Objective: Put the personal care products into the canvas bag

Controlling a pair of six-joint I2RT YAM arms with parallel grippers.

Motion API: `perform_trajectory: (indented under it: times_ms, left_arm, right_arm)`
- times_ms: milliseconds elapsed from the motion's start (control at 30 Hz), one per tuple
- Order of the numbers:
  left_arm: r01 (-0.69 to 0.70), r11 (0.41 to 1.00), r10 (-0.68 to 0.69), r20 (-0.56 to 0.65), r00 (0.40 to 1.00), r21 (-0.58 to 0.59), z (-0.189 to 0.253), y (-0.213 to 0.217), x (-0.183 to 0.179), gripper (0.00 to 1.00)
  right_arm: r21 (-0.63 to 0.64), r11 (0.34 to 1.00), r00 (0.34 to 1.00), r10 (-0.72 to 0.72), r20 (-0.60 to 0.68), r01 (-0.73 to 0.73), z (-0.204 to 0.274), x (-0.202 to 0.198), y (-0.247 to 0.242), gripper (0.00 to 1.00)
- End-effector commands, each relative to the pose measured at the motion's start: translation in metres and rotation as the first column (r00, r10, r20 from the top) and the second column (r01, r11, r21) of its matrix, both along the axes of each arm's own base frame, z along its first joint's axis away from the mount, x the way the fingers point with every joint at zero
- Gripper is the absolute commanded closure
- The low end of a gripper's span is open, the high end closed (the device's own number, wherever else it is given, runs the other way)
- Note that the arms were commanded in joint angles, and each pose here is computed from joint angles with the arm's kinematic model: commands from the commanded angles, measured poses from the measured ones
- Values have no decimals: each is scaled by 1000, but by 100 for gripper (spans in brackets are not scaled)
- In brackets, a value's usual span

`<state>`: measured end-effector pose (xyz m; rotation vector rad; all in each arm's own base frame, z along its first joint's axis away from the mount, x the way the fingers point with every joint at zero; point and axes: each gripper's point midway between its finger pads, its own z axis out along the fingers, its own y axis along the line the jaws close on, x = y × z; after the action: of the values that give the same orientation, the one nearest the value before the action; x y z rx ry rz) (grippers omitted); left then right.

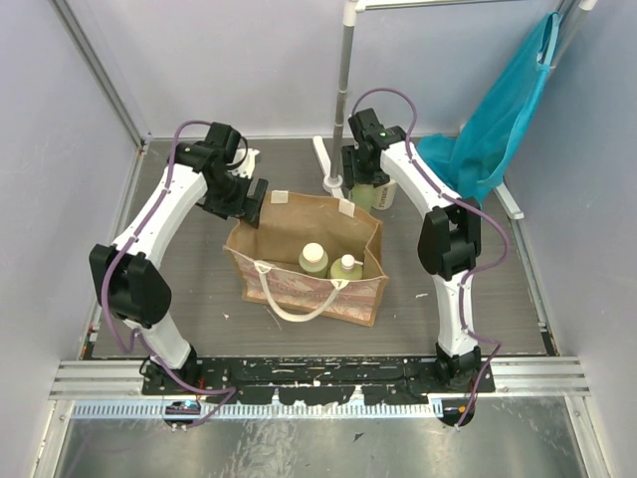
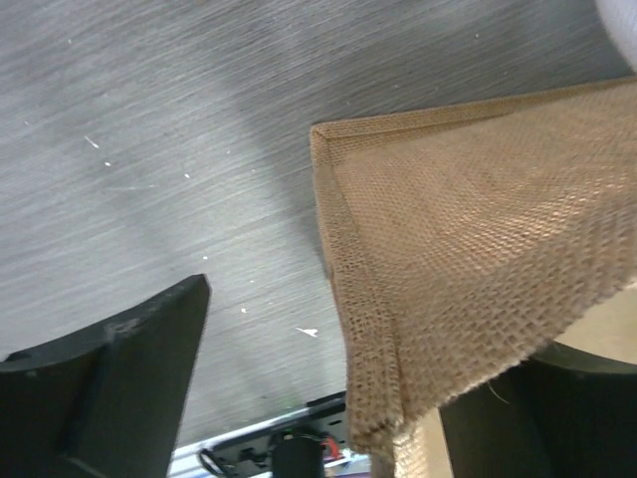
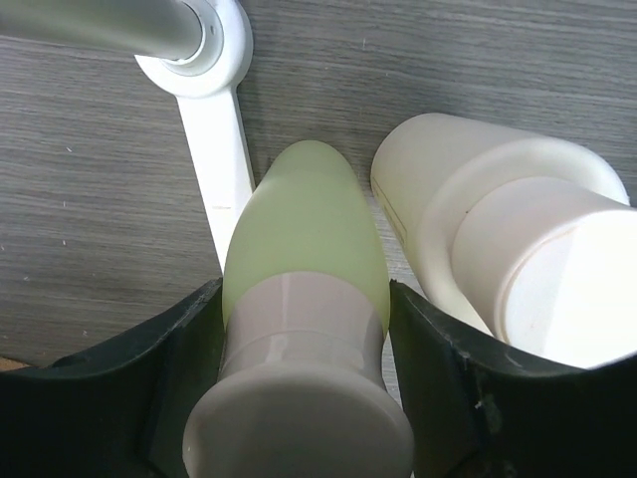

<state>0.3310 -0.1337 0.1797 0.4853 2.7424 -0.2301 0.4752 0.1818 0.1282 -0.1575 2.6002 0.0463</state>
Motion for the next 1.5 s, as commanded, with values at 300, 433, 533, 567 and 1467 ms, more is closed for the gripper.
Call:
perform_trajectory:
  times_ms: [300, 433, 533, 567, 1467]
  left_arm:
    - [-10, 998, 10, 7, 1000, 56, 2, 13, -3, 2]
    - [-15, 998, 14, 20, 1000, 60, 4, 15, -2, 2]
    - [-16, 998, 15, 25, 1000, 55, 6, 14, -1, 2]
    - [-14, 999, 13, 22, 1000, 51, 6, 13, -1, 2]
    - [22, 997, -25, 39, 999, 70, 9, 19, -9, 2]
  right_arm:
    - [-55, 998, 994, 15, 104, -10, 50, -5, -16, 99]
    - [-73, 997, 988, 1, 154, 10, 86, -9, -25, 99]
    - [-65, 998, 983, -8, 182, 20, 114, -17, -30, 99]
    - [-66, 998, 982, -11, 190, 24, 122, -20, -32, 99]
    - [318, 885, 780, 77, 621, -340, 363, -142, -7, 99]
